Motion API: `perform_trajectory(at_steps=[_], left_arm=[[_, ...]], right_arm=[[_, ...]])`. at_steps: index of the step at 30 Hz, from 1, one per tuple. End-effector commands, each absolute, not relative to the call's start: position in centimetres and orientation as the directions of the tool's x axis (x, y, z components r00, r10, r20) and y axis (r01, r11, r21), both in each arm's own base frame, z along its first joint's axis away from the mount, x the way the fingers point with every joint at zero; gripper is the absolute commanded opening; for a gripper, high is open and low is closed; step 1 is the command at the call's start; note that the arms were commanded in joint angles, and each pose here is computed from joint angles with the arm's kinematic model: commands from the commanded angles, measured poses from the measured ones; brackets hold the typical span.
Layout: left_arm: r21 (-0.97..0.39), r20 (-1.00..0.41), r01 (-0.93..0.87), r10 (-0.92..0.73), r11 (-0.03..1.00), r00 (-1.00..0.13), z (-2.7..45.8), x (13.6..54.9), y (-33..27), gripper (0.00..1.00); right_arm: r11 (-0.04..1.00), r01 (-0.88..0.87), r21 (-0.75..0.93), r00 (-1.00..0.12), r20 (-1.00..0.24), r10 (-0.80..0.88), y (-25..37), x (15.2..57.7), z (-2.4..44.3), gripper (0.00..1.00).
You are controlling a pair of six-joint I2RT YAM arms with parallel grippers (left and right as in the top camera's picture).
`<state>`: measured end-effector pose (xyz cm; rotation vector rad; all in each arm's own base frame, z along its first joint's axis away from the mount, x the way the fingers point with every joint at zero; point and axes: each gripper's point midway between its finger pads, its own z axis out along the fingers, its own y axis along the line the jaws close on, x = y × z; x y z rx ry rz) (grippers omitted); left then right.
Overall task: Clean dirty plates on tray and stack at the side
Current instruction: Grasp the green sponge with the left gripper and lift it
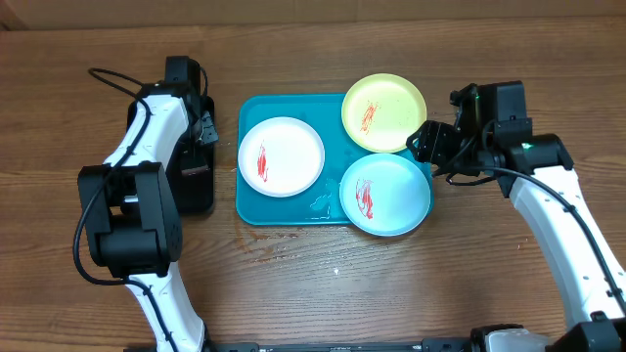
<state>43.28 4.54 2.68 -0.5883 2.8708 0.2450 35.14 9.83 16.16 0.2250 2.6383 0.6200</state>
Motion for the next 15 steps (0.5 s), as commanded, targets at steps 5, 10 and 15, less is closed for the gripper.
perform_trajectory(at_steps=[5, 10, 15], left_arm=[[0.132, -0.189, -0.386, -0.359, 0.913, -0.914, 0.14, 41.82, 4.42, 0.31], [0.150, -0.196, -0.381, -0.351, 0.912, -0.916, 0.07, 41.79, 4.74, 0.32], [0.150, -0.206, -0.381, -0.348, 0.912, -0.915, -0.01, 41.99, 4.80, 0.33]], right_arm=[[0.891, 0.060, 0.450, -0.900, -0.362, 0.244, 9.97, 35.83, 16.08, 0.68], [0.891, 0.060, 0.450, -0.900, -0.362, 0.244, 9.97, 35.83, 16.08, 0.68], [0.891, 0.061, 0.450, -0.900, -0.361, 0.243, 9.98, 35.81, 16.07, 0.68]])
